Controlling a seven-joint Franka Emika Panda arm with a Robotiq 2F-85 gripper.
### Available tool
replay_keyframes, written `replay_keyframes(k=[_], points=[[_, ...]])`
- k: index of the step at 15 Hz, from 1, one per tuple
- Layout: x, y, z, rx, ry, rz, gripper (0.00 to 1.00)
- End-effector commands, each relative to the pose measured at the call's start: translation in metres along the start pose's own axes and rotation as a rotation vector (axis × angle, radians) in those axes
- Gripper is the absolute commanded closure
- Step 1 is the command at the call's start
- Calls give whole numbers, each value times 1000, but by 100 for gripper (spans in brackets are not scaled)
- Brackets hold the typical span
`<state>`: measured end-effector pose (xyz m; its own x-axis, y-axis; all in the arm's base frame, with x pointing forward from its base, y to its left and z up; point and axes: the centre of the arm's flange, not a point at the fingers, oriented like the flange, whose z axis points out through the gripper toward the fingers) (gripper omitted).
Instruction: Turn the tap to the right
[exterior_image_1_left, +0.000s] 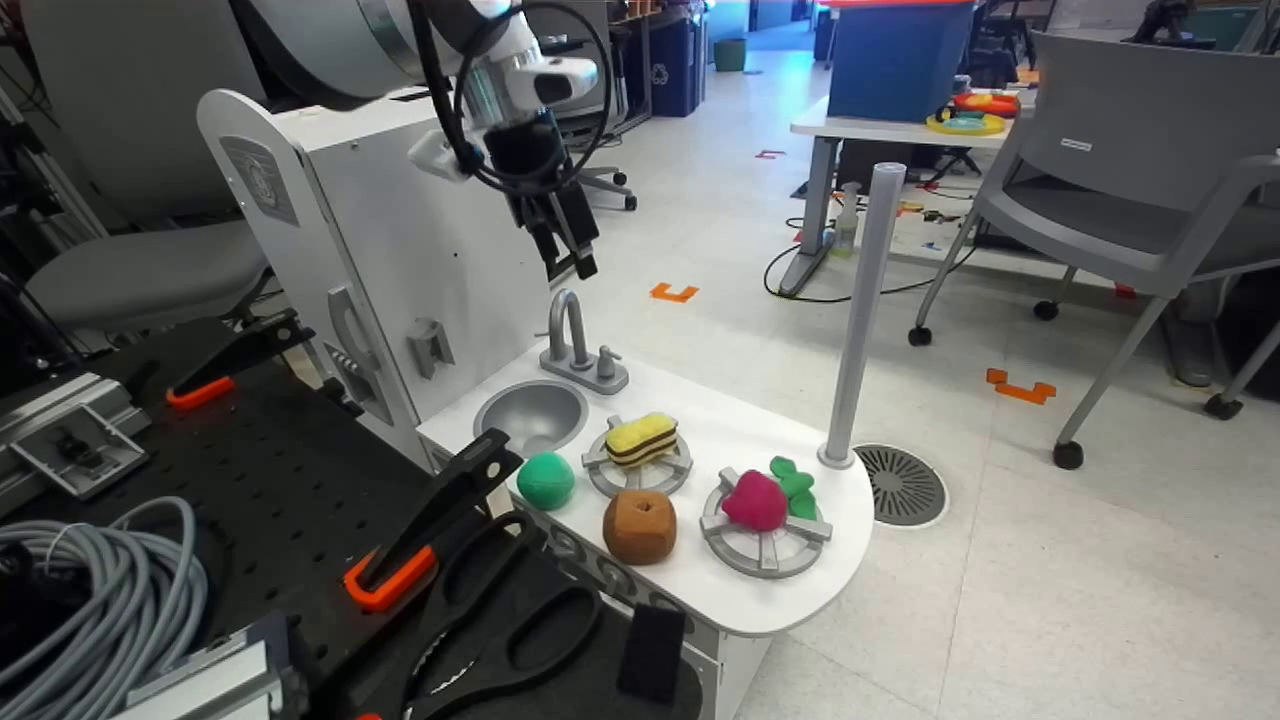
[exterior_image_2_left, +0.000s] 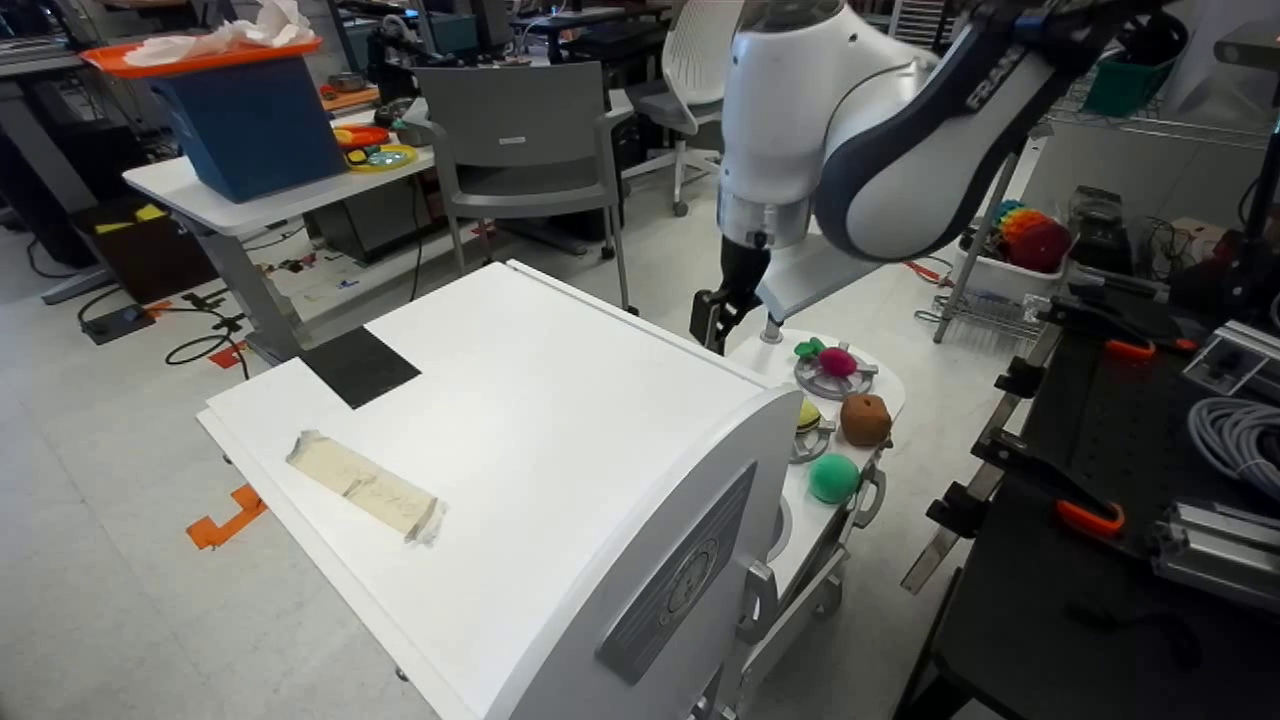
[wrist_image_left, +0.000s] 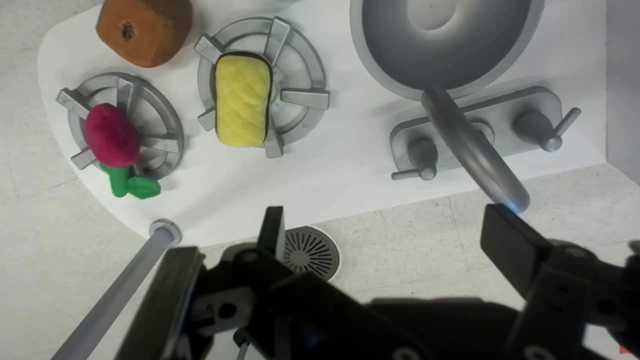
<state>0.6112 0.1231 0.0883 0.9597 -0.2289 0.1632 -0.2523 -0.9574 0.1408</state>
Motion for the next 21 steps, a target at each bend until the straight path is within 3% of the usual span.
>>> replay_keyframes(k=[1, 6, 12, 17, 21], points=[[14, -45, 51, -6, 6, -21, 0], [-6, -74, 83, -1, -40, -55, 0], [-17, -61, 116, -68, -79, -69, 0], [4, -34, 126, -105, -15, -47, 0], [42, 3, 120, -163, 39, -3, 0]])
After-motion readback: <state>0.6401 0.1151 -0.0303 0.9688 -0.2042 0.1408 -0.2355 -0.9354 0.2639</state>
